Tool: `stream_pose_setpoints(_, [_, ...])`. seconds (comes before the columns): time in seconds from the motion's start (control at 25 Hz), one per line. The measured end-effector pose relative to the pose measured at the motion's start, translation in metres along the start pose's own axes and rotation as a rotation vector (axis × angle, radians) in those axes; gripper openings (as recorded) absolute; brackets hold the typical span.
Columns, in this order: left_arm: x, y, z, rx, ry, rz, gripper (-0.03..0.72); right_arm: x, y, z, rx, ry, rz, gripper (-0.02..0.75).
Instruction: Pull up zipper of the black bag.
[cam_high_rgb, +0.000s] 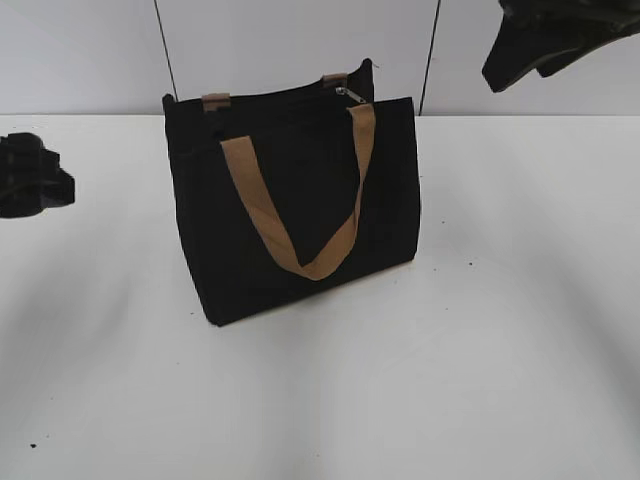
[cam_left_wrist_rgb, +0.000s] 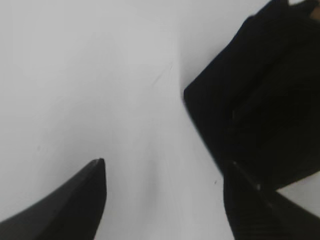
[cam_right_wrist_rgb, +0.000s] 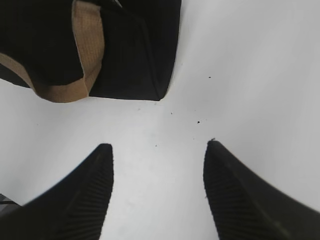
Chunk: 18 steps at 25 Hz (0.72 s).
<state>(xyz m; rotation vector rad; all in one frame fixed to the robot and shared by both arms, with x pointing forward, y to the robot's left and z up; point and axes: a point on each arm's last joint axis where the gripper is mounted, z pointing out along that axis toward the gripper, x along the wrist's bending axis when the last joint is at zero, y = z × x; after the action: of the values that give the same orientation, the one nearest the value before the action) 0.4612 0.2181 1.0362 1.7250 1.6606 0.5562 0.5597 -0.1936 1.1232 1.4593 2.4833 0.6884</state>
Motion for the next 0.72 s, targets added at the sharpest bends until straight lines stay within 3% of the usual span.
stream_pose_setpoints(0.24, [-0.001,-0.001,-0.009,0.351,0.094,0.076,0.561,0.002,-0.008,-0.006,0.065,0.010,0.002,0.440])
stream_pose_setpoints(0.4, [0.004,0.011,-0.008,0.522,0.127,0.126,0.561,0.002,-0.009,-0.006,0.084,0.000,0.002,0.440])
stream_pose_setpoints(0.6, [0.042,0.025,0.008,0.660,0.175,0.057,0.559,-0.002,-0.011,-0.010,0.078,-0.022,0.113,0.440])
stream_pose_setpoints(0.72, [0.068,0.024,0.014,0.739,0.164,-0.008,0.544,-0.021,-0.015,-0.015,0.072,-0.063,0.228,0.440])
